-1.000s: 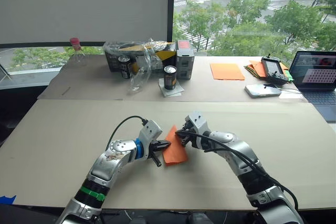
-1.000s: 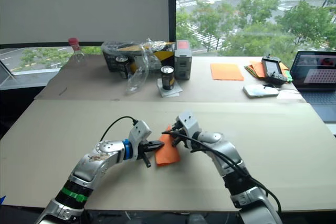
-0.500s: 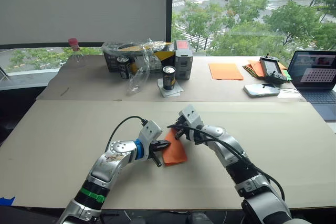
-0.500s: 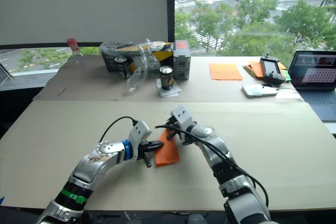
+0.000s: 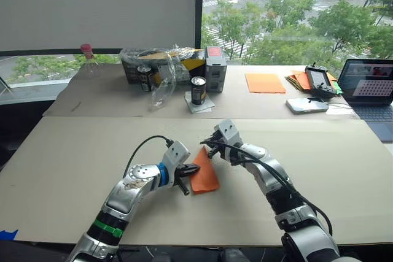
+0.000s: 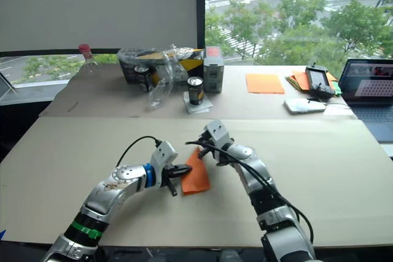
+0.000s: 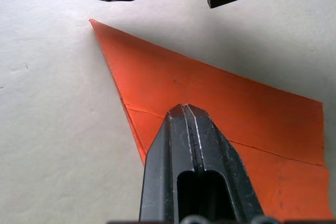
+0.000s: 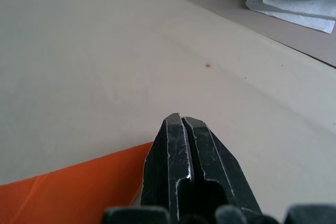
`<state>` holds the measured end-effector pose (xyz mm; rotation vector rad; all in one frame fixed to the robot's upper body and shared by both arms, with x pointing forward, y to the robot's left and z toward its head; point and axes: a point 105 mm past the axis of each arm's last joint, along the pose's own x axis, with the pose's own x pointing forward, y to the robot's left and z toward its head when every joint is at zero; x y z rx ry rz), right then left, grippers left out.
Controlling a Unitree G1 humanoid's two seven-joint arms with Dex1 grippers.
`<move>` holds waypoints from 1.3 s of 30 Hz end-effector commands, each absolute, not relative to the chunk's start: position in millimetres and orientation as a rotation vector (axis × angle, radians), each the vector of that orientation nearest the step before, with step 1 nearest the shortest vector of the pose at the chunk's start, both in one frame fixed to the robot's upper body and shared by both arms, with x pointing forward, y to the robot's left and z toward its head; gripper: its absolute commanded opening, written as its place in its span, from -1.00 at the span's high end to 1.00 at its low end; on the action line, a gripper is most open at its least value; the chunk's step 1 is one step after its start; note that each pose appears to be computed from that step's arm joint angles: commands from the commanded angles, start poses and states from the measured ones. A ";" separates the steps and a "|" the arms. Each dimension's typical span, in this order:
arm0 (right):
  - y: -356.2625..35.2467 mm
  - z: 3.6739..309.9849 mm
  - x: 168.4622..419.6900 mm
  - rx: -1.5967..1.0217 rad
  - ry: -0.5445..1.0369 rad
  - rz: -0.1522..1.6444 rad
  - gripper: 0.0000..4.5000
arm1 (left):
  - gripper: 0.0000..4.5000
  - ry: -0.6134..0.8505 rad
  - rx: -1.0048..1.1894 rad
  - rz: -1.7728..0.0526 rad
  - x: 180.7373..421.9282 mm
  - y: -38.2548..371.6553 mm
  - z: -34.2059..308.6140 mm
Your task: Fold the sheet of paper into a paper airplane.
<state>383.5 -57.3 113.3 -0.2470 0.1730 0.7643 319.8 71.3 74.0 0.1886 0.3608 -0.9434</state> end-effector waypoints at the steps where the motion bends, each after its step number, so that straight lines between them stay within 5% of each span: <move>1: -52.5 118.4 377.2 -0.274 0.155 0.801 0.98 | 1.00 0.430 0.207 -0.909 320.2 79.7 57.2; 11: -55.7 86.7 366.9 -0.301 0.268 0.817 0.98 | 1.00 0.427 0.208 -0.929 322.0 74.9 56.9; 27: -88.2 53.5 292.0 -0.380 0.421 0.870 0.98 | 1.00 0.430 0.214 -0.972 326.4 66.9 52.8; 35: -99.2 52.5 257.8 -0.392 0.464 0.891 0.98 | 1.00 0.431 0.217 -1.010 326.2 60.4 49.9; 39: -109.5 64.7 264.1 -0.417 0.418 0.841 0.98 | 1.00 0.430 0.221 -1.027 326.4 57.1 48.9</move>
